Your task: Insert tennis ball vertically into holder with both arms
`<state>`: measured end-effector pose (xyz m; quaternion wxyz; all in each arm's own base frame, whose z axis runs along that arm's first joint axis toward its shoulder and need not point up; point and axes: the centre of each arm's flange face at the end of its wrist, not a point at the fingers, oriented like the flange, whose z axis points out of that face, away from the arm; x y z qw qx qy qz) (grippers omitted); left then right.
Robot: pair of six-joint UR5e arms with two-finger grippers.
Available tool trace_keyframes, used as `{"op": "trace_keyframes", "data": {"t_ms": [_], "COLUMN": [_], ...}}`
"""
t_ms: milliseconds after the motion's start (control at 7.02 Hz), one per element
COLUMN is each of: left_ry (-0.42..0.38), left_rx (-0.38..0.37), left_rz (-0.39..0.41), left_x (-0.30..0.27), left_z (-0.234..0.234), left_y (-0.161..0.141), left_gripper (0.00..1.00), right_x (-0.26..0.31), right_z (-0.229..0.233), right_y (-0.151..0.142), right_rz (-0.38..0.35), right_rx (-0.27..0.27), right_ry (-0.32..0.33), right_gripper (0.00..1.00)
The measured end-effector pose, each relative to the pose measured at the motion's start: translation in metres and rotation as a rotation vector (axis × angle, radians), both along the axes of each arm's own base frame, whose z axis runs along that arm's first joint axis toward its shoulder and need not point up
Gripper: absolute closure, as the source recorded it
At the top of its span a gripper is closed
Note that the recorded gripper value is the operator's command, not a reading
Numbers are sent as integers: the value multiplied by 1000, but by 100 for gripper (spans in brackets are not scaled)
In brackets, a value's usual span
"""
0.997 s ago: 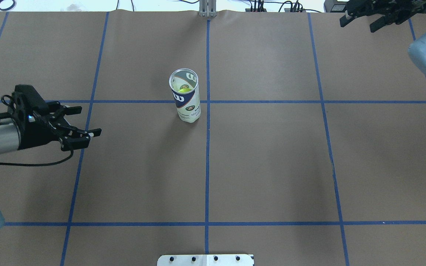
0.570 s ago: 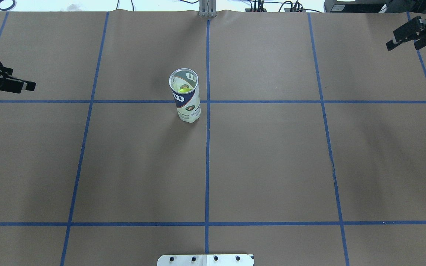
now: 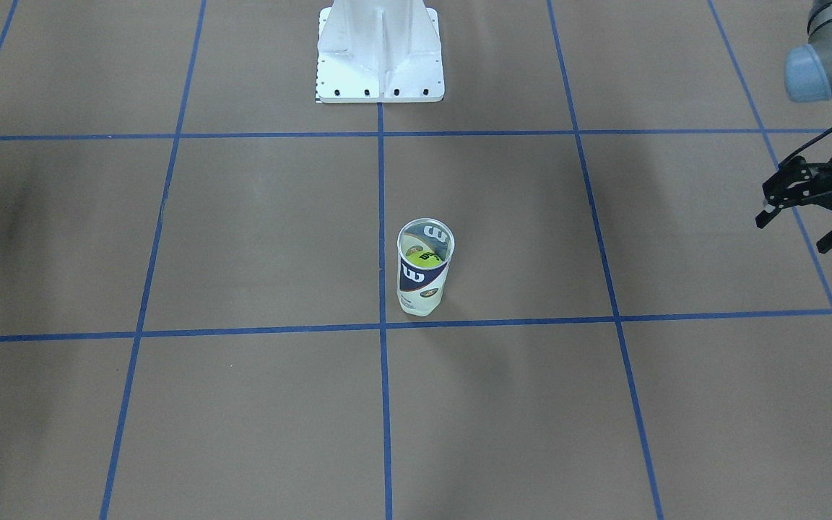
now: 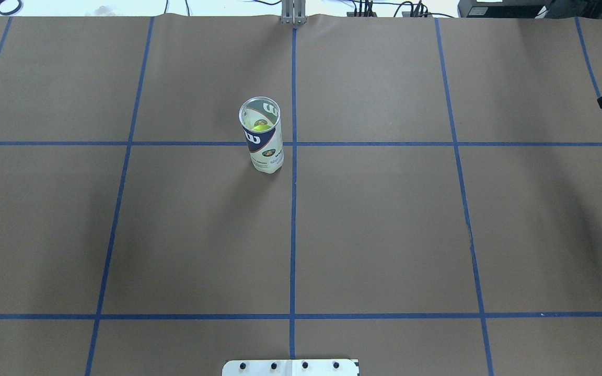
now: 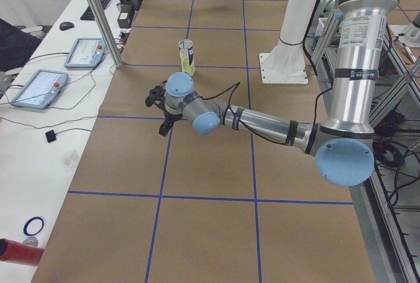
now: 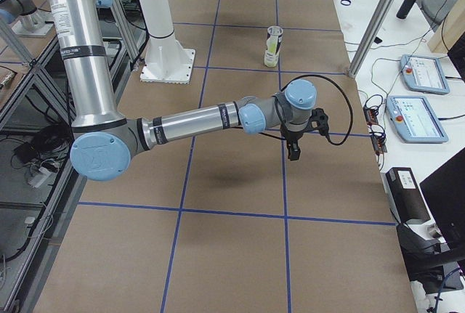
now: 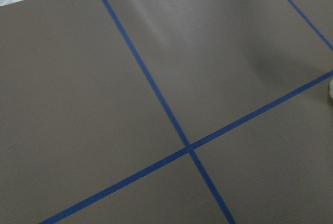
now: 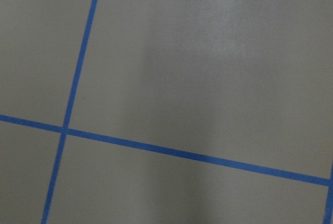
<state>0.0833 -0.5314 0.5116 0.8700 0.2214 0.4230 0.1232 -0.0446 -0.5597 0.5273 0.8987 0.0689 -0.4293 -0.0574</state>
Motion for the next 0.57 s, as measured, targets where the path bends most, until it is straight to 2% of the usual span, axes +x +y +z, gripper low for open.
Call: {"op": "trace_keyframes", "data": {"t_ms": [142, 285, 427, 570], "left_ry": [-36, -66, -97, -124], "left_rx": [-10, -49, -109, -129], "left_rz": [-32, -37, -11, 27], "left_x": [-37, -63, -81, -97], "left_z": [31, 61, 82, 92], "left_y": [-8, -12, -14, -14], "left_gripper": [1, 1, 1, 1], "right_x": [9, 19, 31, 44], "right_z": [23, 45, 62, 74], "right_y": [10, 19, 28, 35], "right_rz": [-15, -36, -49, -43], "right_rx": [-13, -28, -52, -81], "right_ry": [13, 34, 56, 72], "right_gripper": [1, 1, 1, 1]}}
